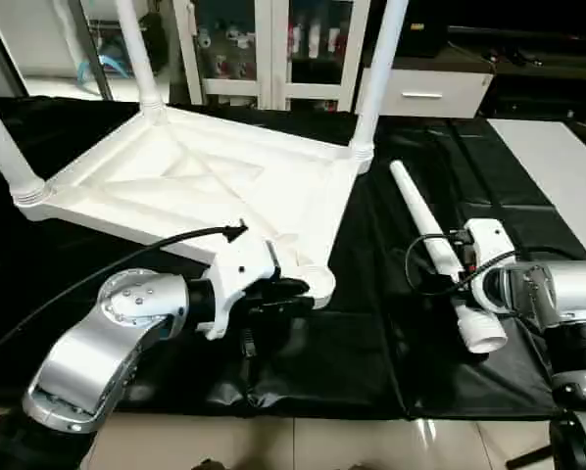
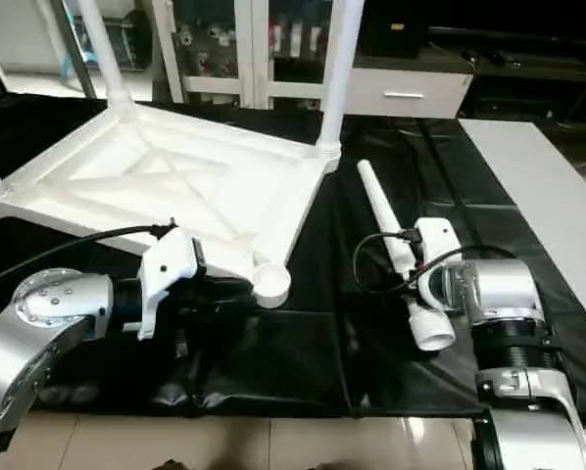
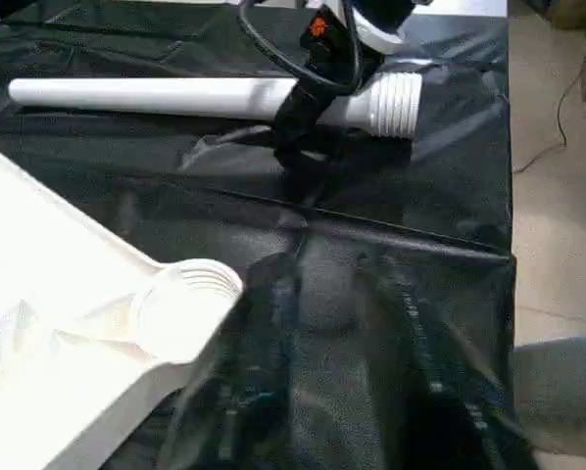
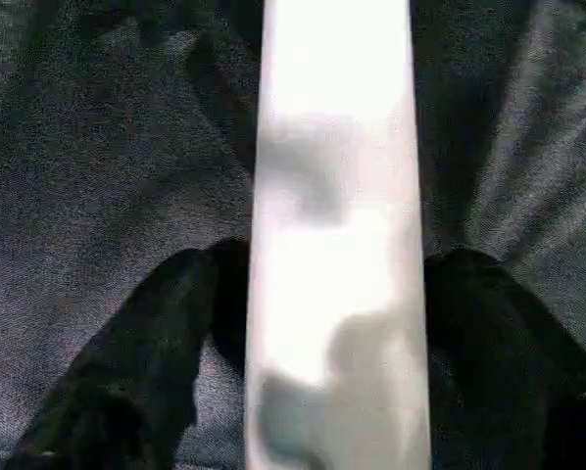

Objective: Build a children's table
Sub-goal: Pick table leg

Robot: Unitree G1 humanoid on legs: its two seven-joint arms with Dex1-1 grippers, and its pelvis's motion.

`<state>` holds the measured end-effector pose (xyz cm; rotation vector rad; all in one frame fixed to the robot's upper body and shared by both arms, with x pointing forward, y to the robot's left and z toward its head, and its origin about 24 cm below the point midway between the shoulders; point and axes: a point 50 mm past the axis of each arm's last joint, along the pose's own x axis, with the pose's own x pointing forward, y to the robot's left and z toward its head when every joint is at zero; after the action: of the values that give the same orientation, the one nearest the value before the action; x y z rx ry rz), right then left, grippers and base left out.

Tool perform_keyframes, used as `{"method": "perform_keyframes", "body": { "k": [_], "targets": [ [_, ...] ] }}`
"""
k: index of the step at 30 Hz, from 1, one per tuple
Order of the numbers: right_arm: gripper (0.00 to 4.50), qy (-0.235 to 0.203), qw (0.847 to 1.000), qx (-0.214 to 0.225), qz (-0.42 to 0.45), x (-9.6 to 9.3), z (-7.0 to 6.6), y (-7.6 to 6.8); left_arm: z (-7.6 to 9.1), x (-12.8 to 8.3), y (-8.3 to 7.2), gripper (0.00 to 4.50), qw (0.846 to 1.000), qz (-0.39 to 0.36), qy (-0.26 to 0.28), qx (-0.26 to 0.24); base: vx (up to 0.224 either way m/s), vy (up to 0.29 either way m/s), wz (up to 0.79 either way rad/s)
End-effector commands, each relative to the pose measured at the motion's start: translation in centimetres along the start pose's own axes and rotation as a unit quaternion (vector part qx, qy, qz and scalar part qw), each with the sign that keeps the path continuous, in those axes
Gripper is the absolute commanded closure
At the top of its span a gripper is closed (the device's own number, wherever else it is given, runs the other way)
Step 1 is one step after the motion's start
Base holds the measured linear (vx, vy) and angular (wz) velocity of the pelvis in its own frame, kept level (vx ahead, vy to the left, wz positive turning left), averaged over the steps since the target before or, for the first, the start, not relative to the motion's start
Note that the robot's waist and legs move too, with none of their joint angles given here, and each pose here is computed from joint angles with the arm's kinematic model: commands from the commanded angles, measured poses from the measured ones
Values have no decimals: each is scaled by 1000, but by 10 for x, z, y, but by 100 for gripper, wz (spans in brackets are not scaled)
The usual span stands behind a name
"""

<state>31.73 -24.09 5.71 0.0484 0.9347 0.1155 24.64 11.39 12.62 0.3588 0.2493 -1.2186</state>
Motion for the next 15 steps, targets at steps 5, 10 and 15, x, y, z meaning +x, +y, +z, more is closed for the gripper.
{"method": "perform_keyframes", "body": {
  "k": [5, 10, 15],
  "targets": [
    [160, 27, 999, 19, 2, 5, -11, -6, 3, 0, 2, 261, 1000, 2, 12, 10, 0, 0, 0],
    [201, 14, 1000, 22, -6, 4, -5, -7, 1, -1, 0, 217, 1000, 2, 15, 7, 0, 0, 0],
    [246, -10, 999, 32, -9, -2, 2, -10, 2, 0, 5, 180, 1000, 7, 11, 7, 0, 0, 0]
  ]
}}
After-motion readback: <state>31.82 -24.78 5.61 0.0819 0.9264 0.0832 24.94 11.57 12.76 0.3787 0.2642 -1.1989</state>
